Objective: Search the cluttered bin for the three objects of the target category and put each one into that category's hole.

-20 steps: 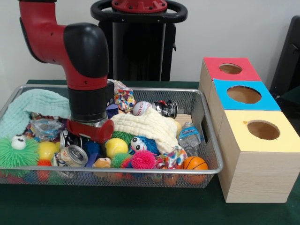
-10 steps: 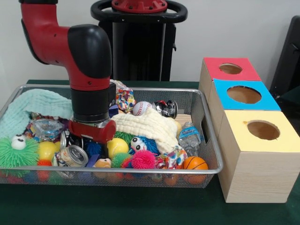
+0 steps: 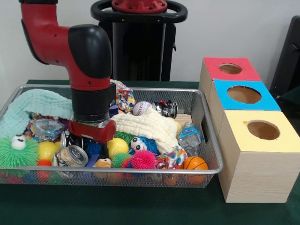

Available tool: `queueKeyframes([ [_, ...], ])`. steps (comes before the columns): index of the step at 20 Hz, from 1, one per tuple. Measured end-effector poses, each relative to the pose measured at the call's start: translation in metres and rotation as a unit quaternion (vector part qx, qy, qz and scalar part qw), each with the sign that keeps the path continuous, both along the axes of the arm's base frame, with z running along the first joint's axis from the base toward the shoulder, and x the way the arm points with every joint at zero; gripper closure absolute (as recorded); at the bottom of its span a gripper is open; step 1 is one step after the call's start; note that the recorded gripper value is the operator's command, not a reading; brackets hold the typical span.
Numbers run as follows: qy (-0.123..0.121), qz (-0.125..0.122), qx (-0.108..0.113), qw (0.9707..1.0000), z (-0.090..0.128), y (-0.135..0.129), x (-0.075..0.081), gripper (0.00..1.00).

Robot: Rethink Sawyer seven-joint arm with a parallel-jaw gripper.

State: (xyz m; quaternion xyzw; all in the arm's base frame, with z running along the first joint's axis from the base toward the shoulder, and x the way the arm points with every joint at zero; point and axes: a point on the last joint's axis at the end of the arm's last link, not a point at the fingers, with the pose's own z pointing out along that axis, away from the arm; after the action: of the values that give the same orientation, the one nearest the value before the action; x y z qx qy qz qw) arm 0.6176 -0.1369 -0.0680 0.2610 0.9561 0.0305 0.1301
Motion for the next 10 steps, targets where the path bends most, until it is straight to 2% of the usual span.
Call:
queueKeyframes([
  [10,-0.006,-0.003,0.000,1.0000,0.0001,0.0006,-0.0011,0.00],
])
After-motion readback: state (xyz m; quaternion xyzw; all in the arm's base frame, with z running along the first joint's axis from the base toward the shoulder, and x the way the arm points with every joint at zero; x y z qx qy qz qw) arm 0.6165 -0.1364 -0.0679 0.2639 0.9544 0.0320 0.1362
